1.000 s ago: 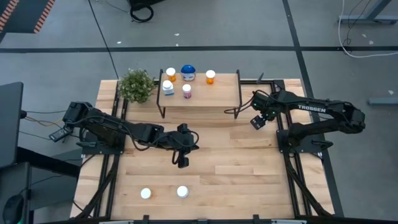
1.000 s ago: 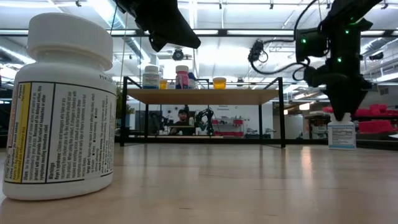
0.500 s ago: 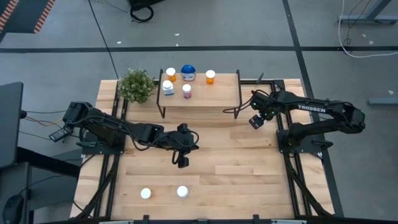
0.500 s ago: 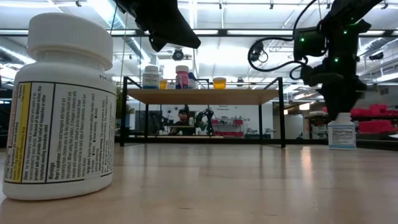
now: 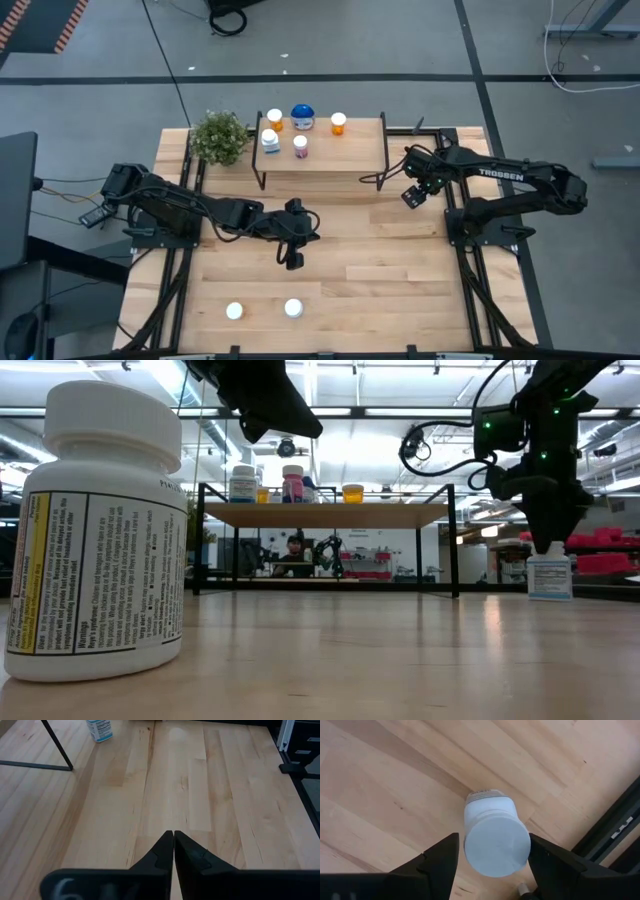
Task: Pick and place medicine bottles onto shelf by color
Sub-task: Put the white blue pill bottle on the shelf
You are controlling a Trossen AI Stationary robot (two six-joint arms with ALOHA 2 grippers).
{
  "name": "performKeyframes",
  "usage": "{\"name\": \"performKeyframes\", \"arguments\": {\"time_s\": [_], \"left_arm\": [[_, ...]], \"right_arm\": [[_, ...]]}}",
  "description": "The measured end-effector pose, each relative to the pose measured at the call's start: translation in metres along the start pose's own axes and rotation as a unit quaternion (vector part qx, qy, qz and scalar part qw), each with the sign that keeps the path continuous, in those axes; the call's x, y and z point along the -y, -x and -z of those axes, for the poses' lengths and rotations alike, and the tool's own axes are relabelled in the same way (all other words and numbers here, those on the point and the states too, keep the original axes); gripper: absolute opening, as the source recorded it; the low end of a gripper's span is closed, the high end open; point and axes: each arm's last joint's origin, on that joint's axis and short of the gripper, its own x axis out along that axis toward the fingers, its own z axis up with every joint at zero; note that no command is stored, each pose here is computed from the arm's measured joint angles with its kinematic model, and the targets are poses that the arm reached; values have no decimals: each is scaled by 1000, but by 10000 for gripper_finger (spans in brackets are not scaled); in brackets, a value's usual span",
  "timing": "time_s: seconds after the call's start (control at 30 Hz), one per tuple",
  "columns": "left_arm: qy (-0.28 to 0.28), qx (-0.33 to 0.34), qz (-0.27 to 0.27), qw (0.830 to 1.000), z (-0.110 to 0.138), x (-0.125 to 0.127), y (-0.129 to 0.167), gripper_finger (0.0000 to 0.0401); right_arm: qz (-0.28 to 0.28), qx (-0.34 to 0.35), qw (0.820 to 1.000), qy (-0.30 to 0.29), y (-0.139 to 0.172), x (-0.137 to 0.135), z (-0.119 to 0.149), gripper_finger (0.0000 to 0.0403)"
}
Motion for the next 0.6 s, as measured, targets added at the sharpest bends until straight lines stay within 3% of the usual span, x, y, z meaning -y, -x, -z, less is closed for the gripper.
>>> {"name": "performKeyframes", "arguments": {"time_s": [0.3,0.47,0.6], "left_arm": [[-1,0,1,1000,0,0,0,12],[0,0,1,1000,0,0,0,20],[-1,0,1,1000,0,0,0,21]], "right_arm": [[1,-2,1000,7,0,0,0,187],[-7,-18,1000,7,3,0,2,190],[-9,-30,999,6,26,-1,-1,195]]}}
